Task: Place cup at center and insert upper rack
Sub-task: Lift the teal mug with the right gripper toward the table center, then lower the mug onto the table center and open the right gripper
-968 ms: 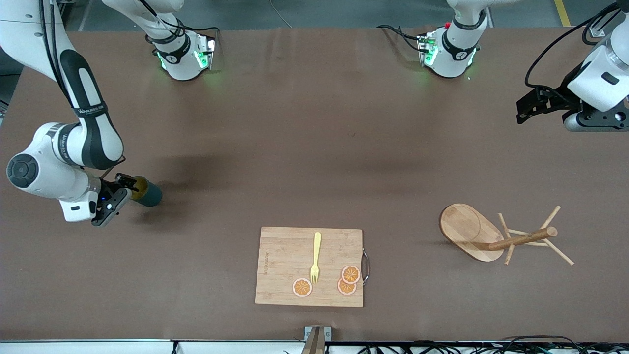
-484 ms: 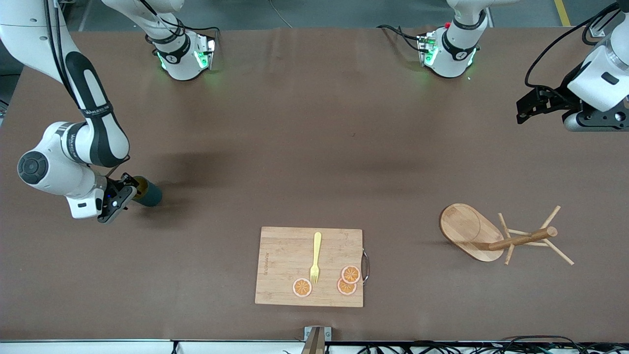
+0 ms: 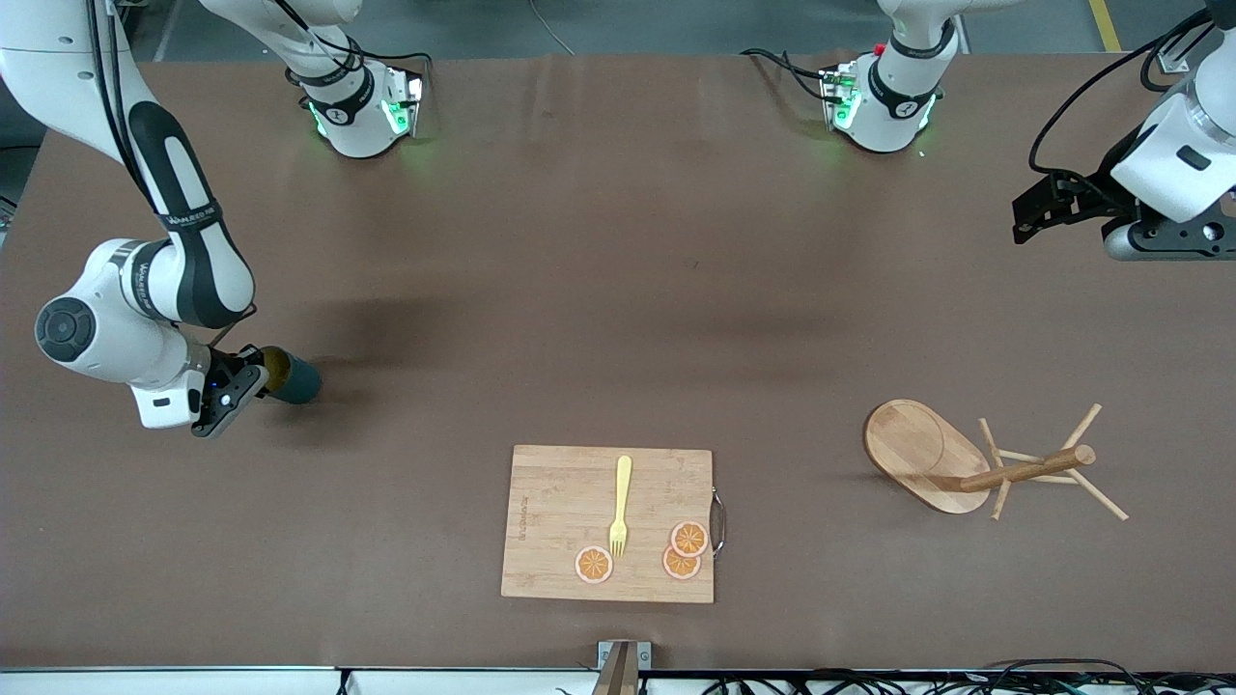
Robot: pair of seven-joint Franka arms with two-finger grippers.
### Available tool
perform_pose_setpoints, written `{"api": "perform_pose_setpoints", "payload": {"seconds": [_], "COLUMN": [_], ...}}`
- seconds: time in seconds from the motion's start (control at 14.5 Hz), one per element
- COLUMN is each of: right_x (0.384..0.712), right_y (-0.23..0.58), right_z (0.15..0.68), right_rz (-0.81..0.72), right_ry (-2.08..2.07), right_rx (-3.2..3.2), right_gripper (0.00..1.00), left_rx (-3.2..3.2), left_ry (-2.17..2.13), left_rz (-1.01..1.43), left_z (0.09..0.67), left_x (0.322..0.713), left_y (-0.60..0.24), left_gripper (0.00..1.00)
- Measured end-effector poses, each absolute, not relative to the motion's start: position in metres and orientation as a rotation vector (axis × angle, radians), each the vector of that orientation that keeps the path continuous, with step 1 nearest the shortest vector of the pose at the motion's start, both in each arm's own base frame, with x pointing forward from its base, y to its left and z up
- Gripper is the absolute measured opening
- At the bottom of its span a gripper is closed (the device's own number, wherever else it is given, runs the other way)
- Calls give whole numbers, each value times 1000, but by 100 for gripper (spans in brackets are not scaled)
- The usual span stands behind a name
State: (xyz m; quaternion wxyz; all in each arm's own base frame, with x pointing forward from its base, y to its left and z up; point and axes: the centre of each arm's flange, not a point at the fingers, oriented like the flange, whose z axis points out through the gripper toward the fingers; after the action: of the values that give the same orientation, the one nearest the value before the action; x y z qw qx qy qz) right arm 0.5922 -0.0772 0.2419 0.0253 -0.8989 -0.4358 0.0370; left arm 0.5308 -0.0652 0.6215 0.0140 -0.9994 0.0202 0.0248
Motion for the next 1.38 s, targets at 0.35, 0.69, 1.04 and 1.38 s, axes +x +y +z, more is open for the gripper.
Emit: {"api": "perform_pose_setpoints", "payload": {"seconds": [0.35,0.69,1.04,1.38], "right_x": [585,565,524,490], "right_y": [-40,110,260,397], "right_z": [265,324,347,371], "right_rz": [205,184,97,30], "right_ry": [-1119,-809,-565,-573], "right_rx": [-2849,-2992,-3022,-2970], "right_gripper": [4,4,4,4], "left_rx": [-3112,-3112,-3112,-3112], "left_ry": [63,65,67,68], "left_rz": [77,78,75,67], "left_z": [621,621,622,623], "left_x": [531,531,531,530], "left_y": [-65,-66,-67,-67], "left_gripper": [100,100,100,100]}}
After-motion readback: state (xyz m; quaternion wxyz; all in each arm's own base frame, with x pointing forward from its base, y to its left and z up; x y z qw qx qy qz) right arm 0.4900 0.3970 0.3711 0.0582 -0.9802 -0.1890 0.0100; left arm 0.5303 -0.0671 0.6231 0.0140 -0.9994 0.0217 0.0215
